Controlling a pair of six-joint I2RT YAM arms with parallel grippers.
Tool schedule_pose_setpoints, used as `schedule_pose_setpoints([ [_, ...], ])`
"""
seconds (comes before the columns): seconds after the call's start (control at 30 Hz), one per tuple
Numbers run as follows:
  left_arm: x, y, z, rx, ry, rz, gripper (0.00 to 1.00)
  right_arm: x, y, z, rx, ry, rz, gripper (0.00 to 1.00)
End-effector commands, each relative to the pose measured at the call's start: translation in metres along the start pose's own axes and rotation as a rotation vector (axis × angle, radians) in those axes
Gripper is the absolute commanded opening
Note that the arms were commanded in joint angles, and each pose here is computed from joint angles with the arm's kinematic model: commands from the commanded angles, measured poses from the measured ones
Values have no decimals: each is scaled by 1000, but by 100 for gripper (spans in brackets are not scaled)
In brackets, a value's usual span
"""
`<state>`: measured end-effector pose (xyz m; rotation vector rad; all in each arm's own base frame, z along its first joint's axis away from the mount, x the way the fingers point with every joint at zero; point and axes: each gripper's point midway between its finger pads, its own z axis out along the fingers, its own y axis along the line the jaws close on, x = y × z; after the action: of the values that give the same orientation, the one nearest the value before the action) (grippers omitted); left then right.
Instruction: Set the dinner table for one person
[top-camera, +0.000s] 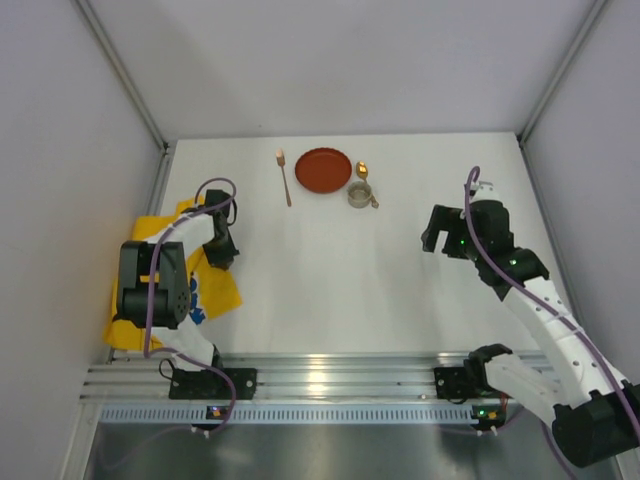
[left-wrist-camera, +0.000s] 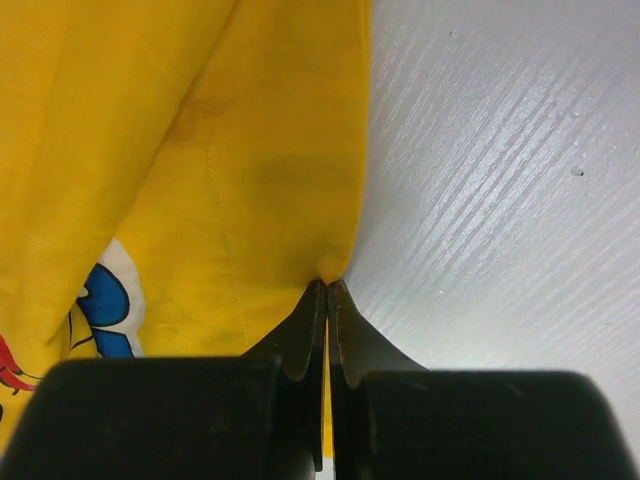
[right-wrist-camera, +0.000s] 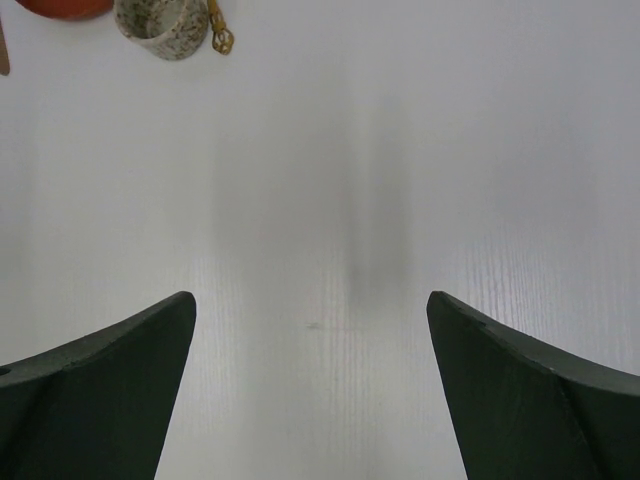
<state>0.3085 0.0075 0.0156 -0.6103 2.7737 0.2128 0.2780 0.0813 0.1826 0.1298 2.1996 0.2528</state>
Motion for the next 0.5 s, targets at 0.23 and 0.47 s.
schedule_pose_setpoints([
  [0.23,22,-97,-55,162,-59,199,0,-40,11,-3,5,-77,-20,100],
  [0.47,68,-191,-119,330,-74,333,0,-50,2,-6,50,-103,-35,100],
])
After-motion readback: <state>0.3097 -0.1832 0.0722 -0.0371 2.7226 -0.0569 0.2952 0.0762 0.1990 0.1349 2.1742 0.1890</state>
